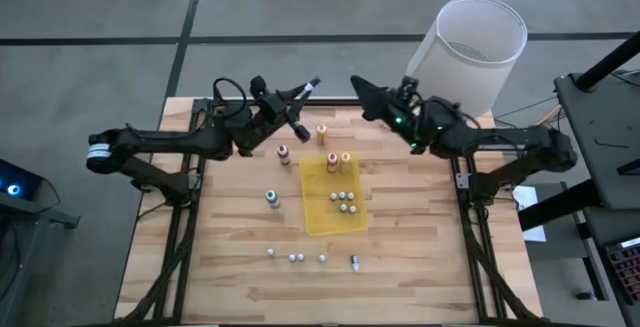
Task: Pick & Place food coloring
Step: Put the small pink food coloring bottle into the bin
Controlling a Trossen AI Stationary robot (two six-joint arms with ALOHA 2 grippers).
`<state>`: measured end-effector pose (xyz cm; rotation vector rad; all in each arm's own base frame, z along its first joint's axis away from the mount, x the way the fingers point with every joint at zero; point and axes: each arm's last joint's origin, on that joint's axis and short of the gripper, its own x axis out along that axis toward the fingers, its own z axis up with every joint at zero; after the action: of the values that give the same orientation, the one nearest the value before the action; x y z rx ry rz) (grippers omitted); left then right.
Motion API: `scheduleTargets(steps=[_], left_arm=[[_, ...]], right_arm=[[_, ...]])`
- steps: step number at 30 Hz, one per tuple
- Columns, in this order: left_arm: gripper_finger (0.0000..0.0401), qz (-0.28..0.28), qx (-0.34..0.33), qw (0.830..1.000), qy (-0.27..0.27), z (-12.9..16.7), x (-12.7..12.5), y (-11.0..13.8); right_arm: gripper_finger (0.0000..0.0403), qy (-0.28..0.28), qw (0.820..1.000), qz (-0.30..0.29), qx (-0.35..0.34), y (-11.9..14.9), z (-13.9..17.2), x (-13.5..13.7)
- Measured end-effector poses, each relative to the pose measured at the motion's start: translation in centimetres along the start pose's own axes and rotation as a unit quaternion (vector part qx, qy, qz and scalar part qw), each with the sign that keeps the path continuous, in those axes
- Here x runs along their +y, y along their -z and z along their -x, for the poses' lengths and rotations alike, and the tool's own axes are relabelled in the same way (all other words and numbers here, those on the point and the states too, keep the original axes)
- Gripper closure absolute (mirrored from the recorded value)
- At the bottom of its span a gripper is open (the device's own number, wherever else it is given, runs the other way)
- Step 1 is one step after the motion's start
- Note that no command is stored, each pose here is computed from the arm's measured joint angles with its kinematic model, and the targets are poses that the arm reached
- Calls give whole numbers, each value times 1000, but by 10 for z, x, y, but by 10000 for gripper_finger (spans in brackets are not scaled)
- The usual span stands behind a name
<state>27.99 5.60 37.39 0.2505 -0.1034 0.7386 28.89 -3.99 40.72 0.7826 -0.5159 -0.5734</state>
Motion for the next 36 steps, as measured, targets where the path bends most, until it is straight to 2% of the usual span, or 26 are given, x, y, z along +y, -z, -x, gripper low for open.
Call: scheduleTargets(steps=[6,13,19,25,28,36], left_arm=[[371,7,67,996,51,3,-2,5],[371,12,142,982,122,3,-7,-9],[371,53,210,958,190,10,-4,-26],[371,87,257,933,237,15,-3,-29],[371,115,270,920,260,17,-5,-27],[371,138,319,886,306,11,-19,-11]], right_arm=[[232,31,997,61,45,-19,20,-2],[232,34,988,93,115,-29,38,-6],[232,5,984,91,153,-39,49,-4],[232,-10,977,95,189,-46,60,-5],[232,-22,970,100,220,-48,65,-6],[243,-52,946,122,298,-43,72,-10]])
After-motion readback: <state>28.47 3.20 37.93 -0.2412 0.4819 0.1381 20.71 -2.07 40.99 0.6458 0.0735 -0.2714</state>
